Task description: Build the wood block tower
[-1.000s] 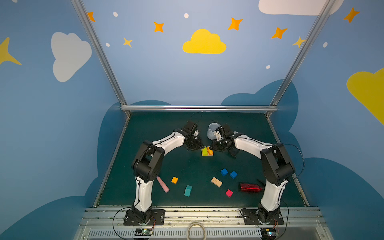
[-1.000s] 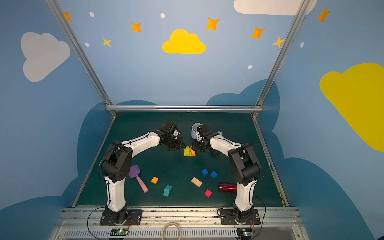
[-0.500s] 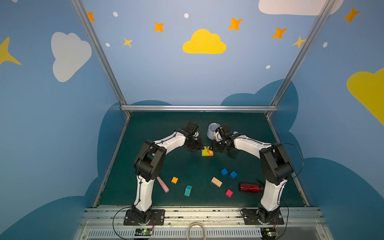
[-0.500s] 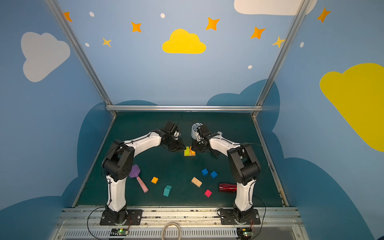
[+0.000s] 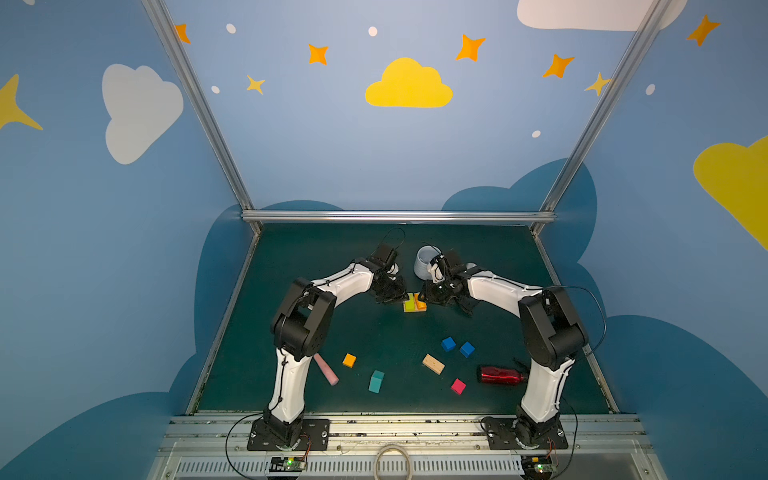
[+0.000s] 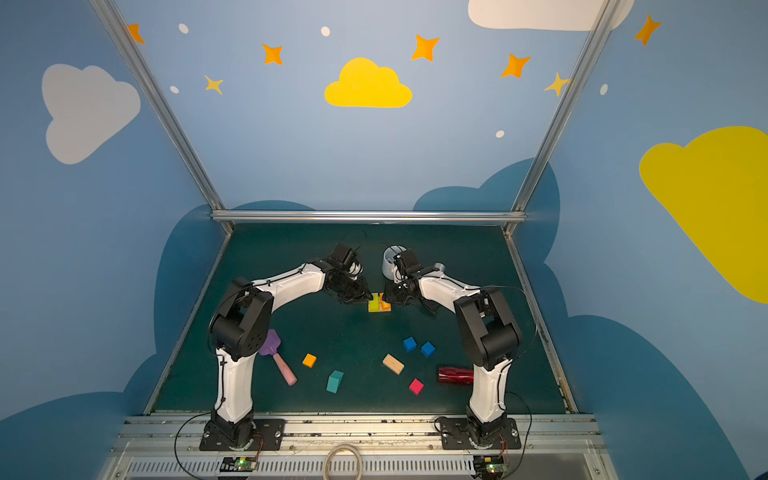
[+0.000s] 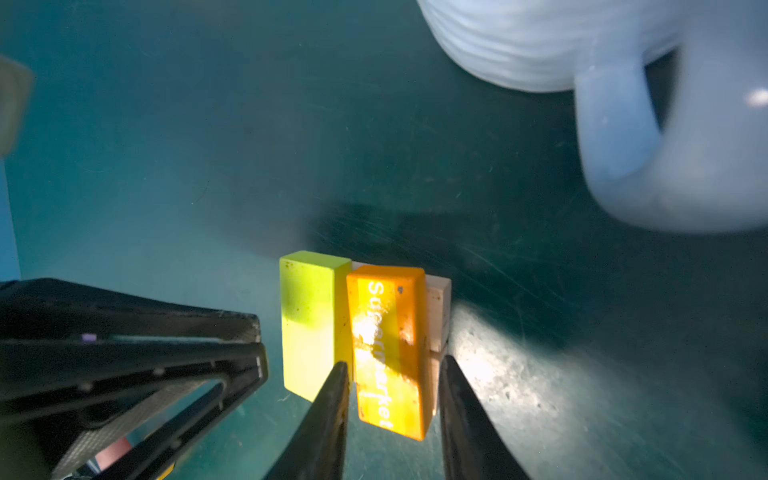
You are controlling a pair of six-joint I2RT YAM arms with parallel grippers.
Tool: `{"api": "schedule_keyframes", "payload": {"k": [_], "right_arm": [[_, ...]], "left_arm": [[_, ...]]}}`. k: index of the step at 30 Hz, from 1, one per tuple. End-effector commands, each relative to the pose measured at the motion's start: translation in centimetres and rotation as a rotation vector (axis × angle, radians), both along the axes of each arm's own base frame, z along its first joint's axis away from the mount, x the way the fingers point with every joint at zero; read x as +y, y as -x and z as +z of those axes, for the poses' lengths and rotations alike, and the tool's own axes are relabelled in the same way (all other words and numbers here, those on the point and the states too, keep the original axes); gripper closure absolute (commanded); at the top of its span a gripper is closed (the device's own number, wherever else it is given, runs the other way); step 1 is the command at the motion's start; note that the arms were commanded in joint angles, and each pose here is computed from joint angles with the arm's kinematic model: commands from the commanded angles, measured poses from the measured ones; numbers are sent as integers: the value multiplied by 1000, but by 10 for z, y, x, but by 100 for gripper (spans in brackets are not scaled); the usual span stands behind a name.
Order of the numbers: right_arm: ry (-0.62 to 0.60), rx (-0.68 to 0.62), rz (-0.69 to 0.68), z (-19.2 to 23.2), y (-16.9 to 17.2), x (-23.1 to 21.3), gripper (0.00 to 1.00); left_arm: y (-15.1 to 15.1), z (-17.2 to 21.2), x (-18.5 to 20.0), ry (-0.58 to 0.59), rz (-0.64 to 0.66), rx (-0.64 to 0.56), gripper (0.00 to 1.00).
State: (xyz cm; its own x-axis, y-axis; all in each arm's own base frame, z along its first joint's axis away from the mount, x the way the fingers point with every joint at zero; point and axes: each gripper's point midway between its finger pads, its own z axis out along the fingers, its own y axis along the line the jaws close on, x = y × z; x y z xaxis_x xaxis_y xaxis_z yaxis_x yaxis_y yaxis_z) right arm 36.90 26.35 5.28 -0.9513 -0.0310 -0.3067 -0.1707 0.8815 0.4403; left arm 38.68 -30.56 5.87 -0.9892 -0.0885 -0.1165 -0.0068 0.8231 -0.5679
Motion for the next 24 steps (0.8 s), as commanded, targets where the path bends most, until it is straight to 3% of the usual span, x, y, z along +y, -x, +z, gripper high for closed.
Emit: {"api": "schedule_keyframes", "payload": {"k": [1, 24], "right_arm": [[-8, 21, -9, -6, -1, 0, 65], [-28, 28, -7, -8, -3, 4, 69]], "left_arm": [[-2, 1, -4, 5, -7, 6, 74], [-1, -2, -9, 15, -17, 15, 77]]}}
